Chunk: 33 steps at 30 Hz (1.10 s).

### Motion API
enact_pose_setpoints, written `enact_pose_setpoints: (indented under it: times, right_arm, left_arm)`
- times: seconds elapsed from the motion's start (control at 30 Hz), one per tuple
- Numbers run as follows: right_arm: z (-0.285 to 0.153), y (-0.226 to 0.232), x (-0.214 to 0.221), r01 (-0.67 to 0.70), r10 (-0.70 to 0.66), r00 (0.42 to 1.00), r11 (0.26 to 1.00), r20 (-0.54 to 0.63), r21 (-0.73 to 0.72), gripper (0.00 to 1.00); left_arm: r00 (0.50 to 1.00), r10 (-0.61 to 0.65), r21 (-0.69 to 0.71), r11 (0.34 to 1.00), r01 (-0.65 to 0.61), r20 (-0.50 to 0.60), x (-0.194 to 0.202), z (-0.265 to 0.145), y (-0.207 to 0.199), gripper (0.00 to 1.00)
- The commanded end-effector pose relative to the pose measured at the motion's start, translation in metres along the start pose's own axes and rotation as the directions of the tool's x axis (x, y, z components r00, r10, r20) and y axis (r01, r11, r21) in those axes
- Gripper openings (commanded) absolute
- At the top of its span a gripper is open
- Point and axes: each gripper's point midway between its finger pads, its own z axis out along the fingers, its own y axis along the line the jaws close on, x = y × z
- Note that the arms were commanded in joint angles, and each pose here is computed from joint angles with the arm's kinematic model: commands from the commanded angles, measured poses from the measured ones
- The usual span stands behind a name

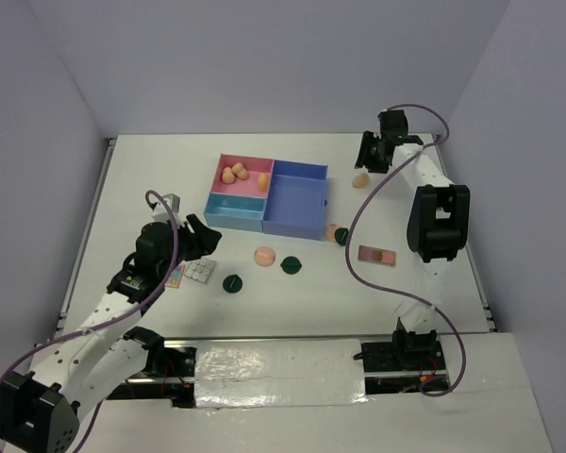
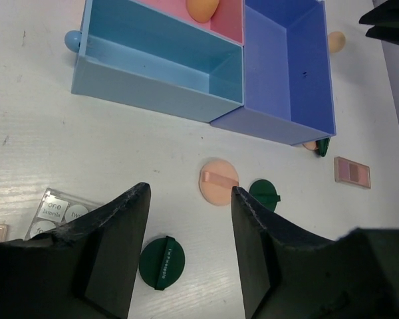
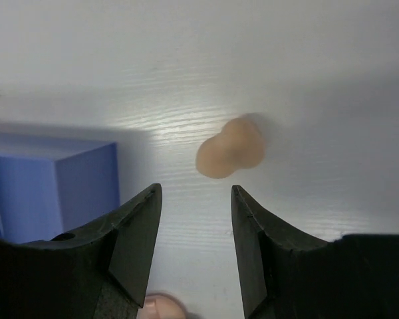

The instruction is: Organize the makeup

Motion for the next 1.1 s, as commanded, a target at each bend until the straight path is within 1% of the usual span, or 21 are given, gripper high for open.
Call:
enact_pose_setpoints:
  times: [0.0,0.13,0.37,0.63,0.73,0.77,0.83,0.9,0.93,1.03,1.07]
  right_arm:
    - [0.01,-0.023,0.002,-0.03,0.031,1.0,0.994,-0.005,0.104,0.54]
    - [0.02,-0.036,0.005,-0.03,0.033,0.999,0.991,-0.017,0.133,0.54]
    - [0.04,-0.041,0.004,-0.002,0.007,0.999,0.99,-0.038,0.139,0.53]
    - [0.053,-0.042,0.009,-0.001,0.007,0.999,0.992,-0.05,0.124,0.49]
    - [0.055,-0.04,0.014,0.001,0.006,0.998,0.994,-0.063,0.109,0.45]
    - [0.053,-0.053,0.012,-0.02,0.027,0.998,0.993,-0.06,0.116,0.42]
    - [0.053,-0.053,0.015,-0.026,0.033,0.997,0.994,-0.067,0.104,0.39]
    - [0.051,-0.053,0.014,-0.031,0.037,0.997,0.995,-0.064,0.09,0.33]
    - [0.05,-0.052,0.014,-0.033,0.038,0.997,0.997,-0.065,0.073,0.28]
    - [0.041,-0.049,0.005,-0.03,0.032,0.999,0.998,-0.037,0.046,0.21]
    - [0.039,-0.047,0.004,-0.028,0.029,0.999,0.999,-0.029,0.025,0.18]
  left_arm:
    - [0.999,-0.023,0.042,0.999,0.021,0.046,-0.011,0.001,-0.009,0.64]
    - [0.999,-0.021,0.038,0.999,0.019,0.041,-0.01,0.002,-0.008,0.66]
    - [0.999,-0.027,0.037,0.999,0.026,0.039,-0.008,0.004,-0.007,0.66]
    - [0.999,-0.029,0.035,0.999,0.028,0.038,-0.009,0.004,-0.007,0.66]
    - [0.999,-0.03,0.035,0.999,0.029,0.036,-0.008,0.004,-0.008,0.66]
    - [0.999,-0.032,0.037,0.999,0.03,0.039,-0.009,0.004,-0.008,0.66]
    - [0.999,-0.034,0.036,0.999,0.032,0.039,-0.009,0.003,-0.008,0.66]
    - [0.999,-0.035,0.038,0.999,0.034,0.042,-0.01,0.003,-0.008,0.66]
    - [0.998,-0.038,0.039,0.999,0.037,0.043,-0.01,0.002,-0.008,0.66]
    - [0.998,-0.038,0.042,0.998,0.036,0.047,-0.011,0.001,-0.009,0.66]
    - [0.998,-0.04,0.043,0.998,0.038,0.049,-0.011,0.001,-0.009,0.66]
